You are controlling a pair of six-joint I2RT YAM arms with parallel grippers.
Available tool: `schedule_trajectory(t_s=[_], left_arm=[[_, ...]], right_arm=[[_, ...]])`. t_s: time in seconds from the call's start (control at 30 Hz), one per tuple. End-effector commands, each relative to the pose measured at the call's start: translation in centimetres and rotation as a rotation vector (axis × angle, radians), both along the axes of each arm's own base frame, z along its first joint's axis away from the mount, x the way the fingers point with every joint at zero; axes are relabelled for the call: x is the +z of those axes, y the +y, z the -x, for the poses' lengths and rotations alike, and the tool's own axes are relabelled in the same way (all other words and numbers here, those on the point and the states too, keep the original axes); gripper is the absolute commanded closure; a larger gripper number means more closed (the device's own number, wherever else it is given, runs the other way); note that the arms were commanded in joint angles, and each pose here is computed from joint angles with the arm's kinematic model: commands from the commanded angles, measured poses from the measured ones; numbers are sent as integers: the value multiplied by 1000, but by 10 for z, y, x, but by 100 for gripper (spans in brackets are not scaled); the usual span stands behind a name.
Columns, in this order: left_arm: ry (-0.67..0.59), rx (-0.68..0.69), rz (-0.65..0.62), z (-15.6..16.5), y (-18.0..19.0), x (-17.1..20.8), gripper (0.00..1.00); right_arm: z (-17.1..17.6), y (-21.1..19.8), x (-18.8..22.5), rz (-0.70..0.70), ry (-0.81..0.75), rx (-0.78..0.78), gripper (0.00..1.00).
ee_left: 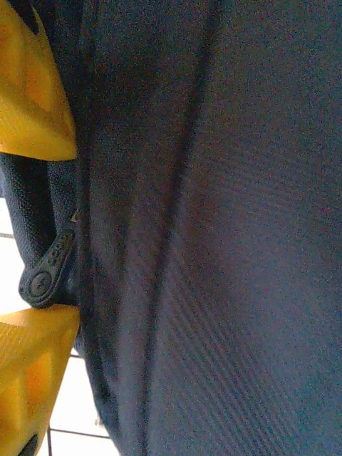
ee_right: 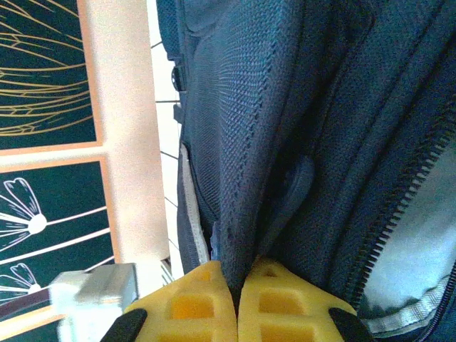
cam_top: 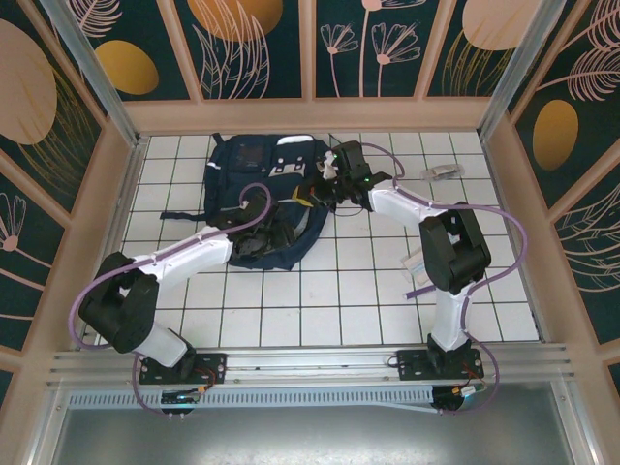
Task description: Pack the student bag
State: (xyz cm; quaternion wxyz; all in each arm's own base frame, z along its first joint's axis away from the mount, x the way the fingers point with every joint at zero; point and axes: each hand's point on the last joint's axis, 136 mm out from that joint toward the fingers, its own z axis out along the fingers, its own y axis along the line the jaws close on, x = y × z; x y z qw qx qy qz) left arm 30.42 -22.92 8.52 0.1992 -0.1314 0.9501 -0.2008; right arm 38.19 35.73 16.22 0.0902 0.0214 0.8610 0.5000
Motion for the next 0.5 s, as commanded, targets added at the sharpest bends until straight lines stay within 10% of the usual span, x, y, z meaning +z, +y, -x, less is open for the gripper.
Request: schedule_trajectory(t_s=[0.0,0.23,0.47], left_arm=[[58,39,1,12,7,-16,47],[-61,151,-40,5,35,10,47],[-244,179,185,-11,21,66,1]], right_arm=[[4,20,109,-227,-232,79,100],[1,24,144,-325,-299,77,100],[-4,28,145,-326,-317,83,100]])
